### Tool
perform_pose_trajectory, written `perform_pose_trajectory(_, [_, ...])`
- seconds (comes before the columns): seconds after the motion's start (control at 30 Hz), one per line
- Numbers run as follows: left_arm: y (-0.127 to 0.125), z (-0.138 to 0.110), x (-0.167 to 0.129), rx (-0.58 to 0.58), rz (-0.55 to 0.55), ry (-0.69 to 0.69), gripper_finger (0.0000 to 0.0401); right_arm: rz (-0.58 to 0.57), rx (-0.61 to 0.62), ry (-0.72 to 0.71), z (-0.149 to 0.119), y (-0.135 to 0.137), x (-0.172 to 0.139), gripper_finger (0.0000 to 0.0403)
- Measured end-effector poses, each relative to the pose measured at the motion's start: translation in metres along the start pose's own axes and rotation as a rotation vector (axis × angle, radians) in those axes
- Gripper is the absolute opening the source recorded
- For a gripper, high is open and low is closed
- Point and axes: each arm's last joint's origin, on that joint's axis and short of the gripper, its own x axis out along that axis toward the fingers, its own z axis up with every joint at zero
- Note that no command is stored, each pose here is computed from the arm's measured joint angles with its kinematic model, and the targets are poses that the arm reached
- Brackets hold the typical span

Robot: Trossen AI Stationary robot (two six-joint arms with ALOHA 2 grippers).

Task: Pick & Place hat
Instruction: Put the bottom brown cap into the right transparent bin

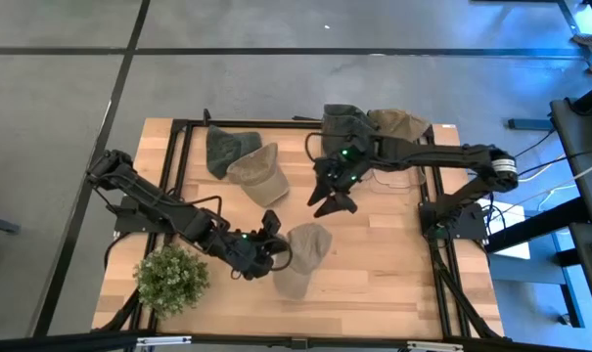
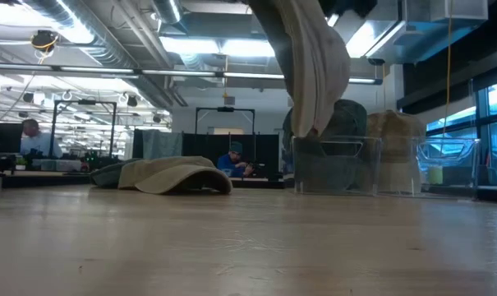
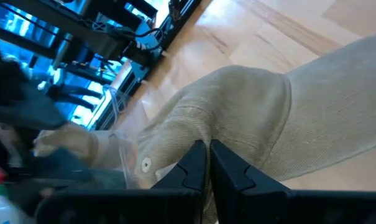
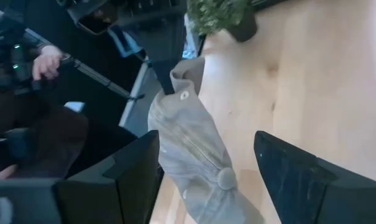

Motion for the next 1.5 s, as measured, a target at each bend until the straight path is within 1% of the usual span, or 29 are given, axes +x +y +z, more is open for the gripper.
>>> perform_pose_trajectory(0.1, [-0.001, 0.001, -0.001, 0.002, 0.017, 0.006, 0.0008, 0.055, 0.013, 0.03, -0.002, -0.009, 0.013, 0.0264])
perform_pose_trajectory(0.27, [-0.001, 0.001, -0.002, 0.004, 0.021, 0.007, 0.0008, 0.093, 0.015, 0.061, -0.006, -0.02, 0.033, 0.0264])
perform_pose_trajectory(0.43, [-0.001, 0.001, -0.002, 0.004, 0.022, 0.008, 0.0008, 0.211, 0.045, 0.112, -0.01, -0.02, 0.043, 0.0264])
perform_pose_trajectory(0.57, [-0.001, 0.001, -0.002, 0.005, 0.021, 0.01, 0.0008, 0.245, 0.058, 0.133, -0.012, -0.016, 0.046, 0.0264])
perform_pose_trajectory(0.63, [-0.001, 0.001, -0.002, 0.005, 0.022, 0.01, 0.0008, 0.238, 0.059, 0.138, -0.013, -0.015, 0.047, 0.0264])
perform_pose_trajectory(0.8, [-0.001, 0.001, -0.002, 0.005, 0.035, 0.019, 0.0008, 0.092, 0.016, 0.16, -0.02, -0.021, 0.046, 0.0264])
perform_pose_trajectory(1.0, [-0.001, 0.001, -0.002, 0.005, 0.035, 0.019, 0.0008, 0.085, -0.004, 0.192, -0.024, -0.021, 0.046, 0.0261])
perform_pose_trajectory(1.1, [-0.001, 0.001, -0.002, 0.0, 0.035, 0.018, 0.0008, 0.11, -0.021, 0.193, -0.024, -0.02, 0.046, 0.0243])
perform_pose_trajectory(1.27, [-0.001, 0.001, -0.002, -0.012, 0.033, 0.02, 0.0008, 0.135, -0.022, 0.194, -0.024, -0.02, 0.046, 0.0199])
perform_pose_trajectory(1.43, [-0.001, 0.001, -0.002, -0.016, 0.033, 0.02, 0.0008, 0.137, -0.022, 0.194, -0.024, -0.02, 0.046, 0.0154])
perform_pose_trajectory(1.5, [-0.001, 0.0, -0.002, -0.035, 0.034, 0.02, 0.0008, 0.137, -0.022, 0.194, -0.024, -0.02, 0.046, 0.0138])
